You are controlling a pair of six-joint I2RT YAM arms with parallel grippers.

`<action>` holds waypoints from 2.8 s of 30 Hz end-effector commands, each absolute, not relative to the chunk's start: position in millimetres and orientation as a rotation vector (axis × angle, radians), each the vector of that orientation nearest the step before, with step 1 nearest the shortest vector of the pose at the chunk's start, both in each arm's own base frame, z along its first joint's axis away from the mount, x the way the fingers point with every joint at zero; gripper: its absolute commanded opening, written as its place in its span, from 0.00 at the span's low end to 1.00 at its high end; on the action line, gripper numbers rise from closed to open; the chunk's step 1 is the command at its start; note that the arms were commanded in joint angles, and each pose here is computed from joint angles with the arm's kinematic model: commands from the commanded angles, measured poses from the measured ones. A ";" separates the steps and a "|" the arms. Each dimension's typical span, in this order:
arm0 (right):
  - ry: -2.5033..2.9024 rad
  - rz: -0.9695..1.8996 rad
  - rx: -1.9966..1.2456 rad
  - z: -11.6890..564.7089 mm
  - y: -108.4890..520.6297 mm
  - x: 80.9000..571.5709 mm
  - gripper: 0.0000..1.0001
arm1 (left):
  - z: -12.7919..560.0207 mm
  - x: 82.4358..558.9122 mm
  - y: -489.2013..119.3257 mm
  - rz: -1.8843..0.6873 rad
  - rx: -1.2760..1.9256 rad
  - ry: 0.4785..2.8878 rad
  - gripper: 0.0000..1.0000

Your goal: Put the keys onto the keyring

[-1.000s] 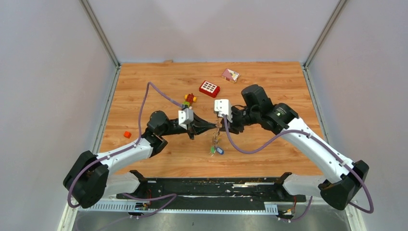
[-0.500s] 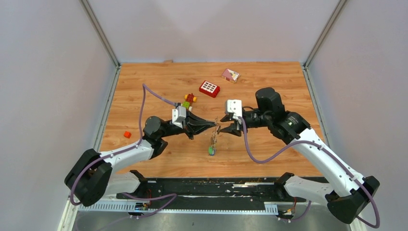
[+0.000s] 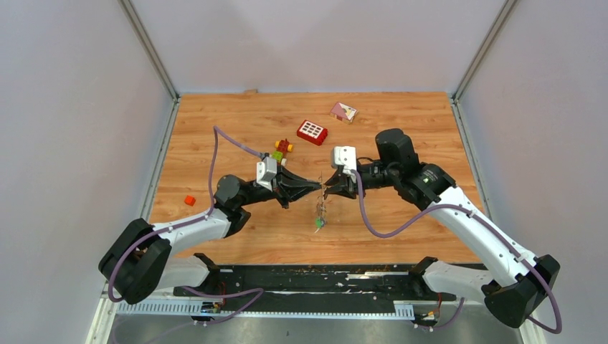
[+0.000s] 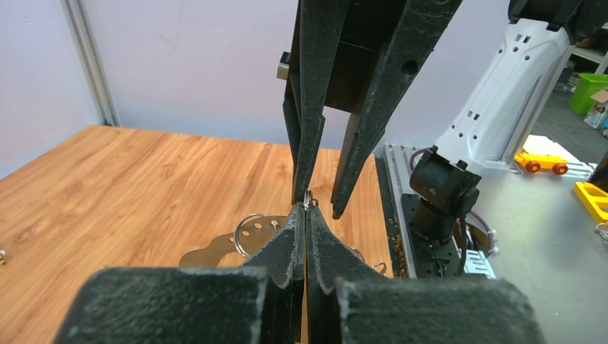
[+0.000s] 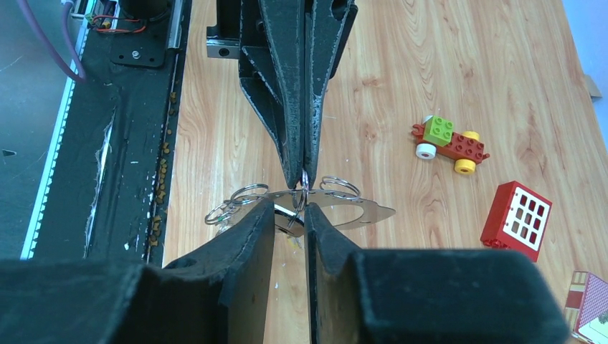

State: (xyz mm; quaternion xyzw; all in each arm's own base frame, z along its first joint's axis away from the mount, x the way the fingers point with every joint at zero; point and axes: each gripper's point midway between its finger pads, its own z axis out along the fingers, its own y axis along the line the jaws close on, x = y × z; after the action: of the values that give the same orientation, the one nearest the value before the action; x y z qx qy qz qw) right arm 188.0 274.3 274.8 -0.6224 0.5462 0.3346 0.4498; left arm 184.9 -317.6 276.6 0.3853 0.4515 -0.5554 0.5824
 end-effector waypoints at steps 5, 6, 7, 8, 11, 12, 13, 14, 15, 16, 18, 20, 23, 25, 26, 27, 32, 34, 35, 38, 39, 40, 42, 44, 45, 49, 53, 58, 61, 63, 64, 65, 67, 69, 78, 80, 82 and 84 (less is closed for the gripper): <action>1.328 0.816 -1.511 284.3 280.9 198.4 0.23 | 301.4 182.0 -313.6 -1.282 0.880 0.947 0.00; 1.329 0.819 -1.510 284.2 281.4 198.6 0.24 | 300.7 181.6 -313.7 -1.282 0.883 0.948 0.00; 1.330 0.820 -1.507 284.4 281.6 199.0 0.24 | 300.4 181.7 -313.7 -1.280 0.884 0.947 0.00; 1.332 0.823 -1.507 284.4 282.1 198.8 0.24 | 300.2 181.5 -313.7 -1.279 0.886 0.947 0.00; 1.332 0.829 -1.506 284.7 282.6 198.8 0.22 | 299.8 181.1 -313.9 -1.279 0.890 0.947 0.00; 1.333 0.830 -1.505 284.9 282.7 199.0 0.22 | 299.6 181.3 -313.8 -1.278 0.890 0.947 0.00; 1.331 0.832 -1.504 285.7 282.9 198.5 0.22 | 299.2 181.1 -314.1 -1.276 0.894 0.946 0.00; 1.332 0.833 -1.503 286.0 283.0 198.6 0.21 | 298.6 181.4 -314.1 -1.274 0.896 0.946 0.00; 1.332 0.836 -1.504 286.3 283.3 198.1 0.21 | 298.4 181.7 -314.1 -1.272 0.895 0.947 0.00; 1.333 0.837 -1.503 286.4 283.3 198.2 0.21 | 297.8 181.6 -314.4 -1.272 0.898 0.948 0.00; 1.331 0.838 -1.503 287.4 283.2 197.8 0.21 | 296.7 182.2 -314.5 -1.271 0.899 0.952 0.00; 1.333 0.840 -1.502 287.3 283.3 197.7 0.20 | 297.0 182.2 -314.6 -1.269 0.901 0.951 0.00; 1.333 0.847 -1.502 287.7 283.8 197.0 0.17 | 296.1 182.4 -314.9 -1.267 0.903 0.953 0.00; 1.335 0.848 -1.504 286.9 283.9 197.1 0.12 | 295.9 182.5 -314.9 -1.268 0.904 0.953 0.00; 1.335 0.846 -1.504 287.0 283.8 197.2 0.07 | 296.0 182.5 -314.9 -1.266 0.904 0.952 0.00; 1.336 0.844 -1.504 286.7 283.6 197.2 0.03 | 295.7 182.3 -314.8 -1.265 0.906 0.952 0.00; 1.344 0.803 -1.520 286.0 279.9 200.4 0.00 | 291.9 183.7 -314.4 -1.229 0.928 0.946 0.00; 1.363 0.778 -1.533 283.8 276.9 202.2 0.00 | 290.2 184.7 -314.6 -1.189 0.959 0.928 0.02; 1.380 0.767 -1.544 282.0 274.9 202.8 0.00 | 289.9 184.7 -314.5 -1.172 0.975 0.919 0.05; 1.444 0.725 -1.580 276.7 268.0 206.4 0.00 | 288.3 187.0 -315.6 -1.131 1.016 0.921 0.17; 1.470 0.720 -1.595 273.4 265.7 205.5 0.00 | 286.0 188.6 -316.4 -1.120 1.028 0.936 0.23; 1.485 0.710 -1.601 273.3 264.6 206.7 0.00 | 284.7 190.1 -316.6 -1.105 1.040 0.943 0.27; 1.510 0.692 -1.615 273.9 262.5 207.4 0.00 | 284.8 193.5 -317.1 -1.077 1.055 0.951 0.33; 1.536 0.669 -1.633 272.1 260.7 207.6 0.00 | 284.9 195.5 -317.2 -1.057 1.066 0.951 0.39; 1.545 0.653 -1.641 272.4 260.0 207.8 0.00 | 283.1 196.7 -317.2 -1.048 1.071 0.958 0.42; 1.576 0.613 -1.670 272.4 258.9 208.5 0.00 | 278.8 200.8 -317.3 -1.015 1.089 0.976 0.49; 1.593 0.575 -1.694 272.7 259.1 210.7 0.00 | 272.1 199.5 -317.4 -0.993 1.131 0.962 0.53; 1.606 0.552 -1.739 267.0 260.6 207.6 0.00 | 272.0 200.3 -317.3 -0.971 1.143 0.943 0.56; 1.604 0.539 -1.760 265.5 261.6 206.2 0.00 | 269.5 201.0 -317.0 -0.952 1.156 0.934 0.57; 1.603 0.540 -1.764 266.2 262.7 206.0 0.00 | 268.1 201.4 -316.8 -0.943 1.163 0.932 0.58; 1.600 0.541 -1.766 266.8 263.3 205.4 0.00 | 267.7 201.6 -316.9 -0.942 1.165 0.932 0.57; 1.600 0.542 -1.769 266.2 264.1 205.0 0.00 | 267.8 201.5 -316.9 -0.942 1.166 0.931 0.57; 1.597 0.545 -1.771 265.7 265.9 204.5 0.00 | 268.7 200.6 -317.7 -0.950 1.168 0.927 0.56; 1.596 0.549 -1.770 265.0 268.0 204.1 0.00 | 270.4 197.3 -319.6 -0.974 1.169 0.919 0.53; 1.588 0.554 -1.766 263.7 278.2 203.9 0.00 | 273.1 175.2 -328.1 -1.067 1.213 0.864 0.41; 1.586 0.556 -1.764 263.9 279.2 204.0 0.00 | 272.4 175.7 -328.6 -1.065 1.211 0.868 0.39; 1.583 0.558 -1.763 263.8 280.2 203.7 0.00 | 270.6 176.4 -329.0 -1.062 1.212 0.874 0.37; 1.583 0.560 -1.762 263.2 281.0 203.4 0.00 | 269.4 177.2 -329.2 -1.058 1.213 0.877 0.33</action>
State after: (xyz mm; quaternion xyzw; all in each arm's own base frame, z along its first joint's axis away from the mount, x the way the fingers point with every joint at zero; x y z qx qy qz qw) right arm 196.0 268.8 240.4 -0.6857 0.6263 0.2131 0.3035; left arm 177.5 -325.6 251.1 0.5233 0.4064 -0.4586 0.5921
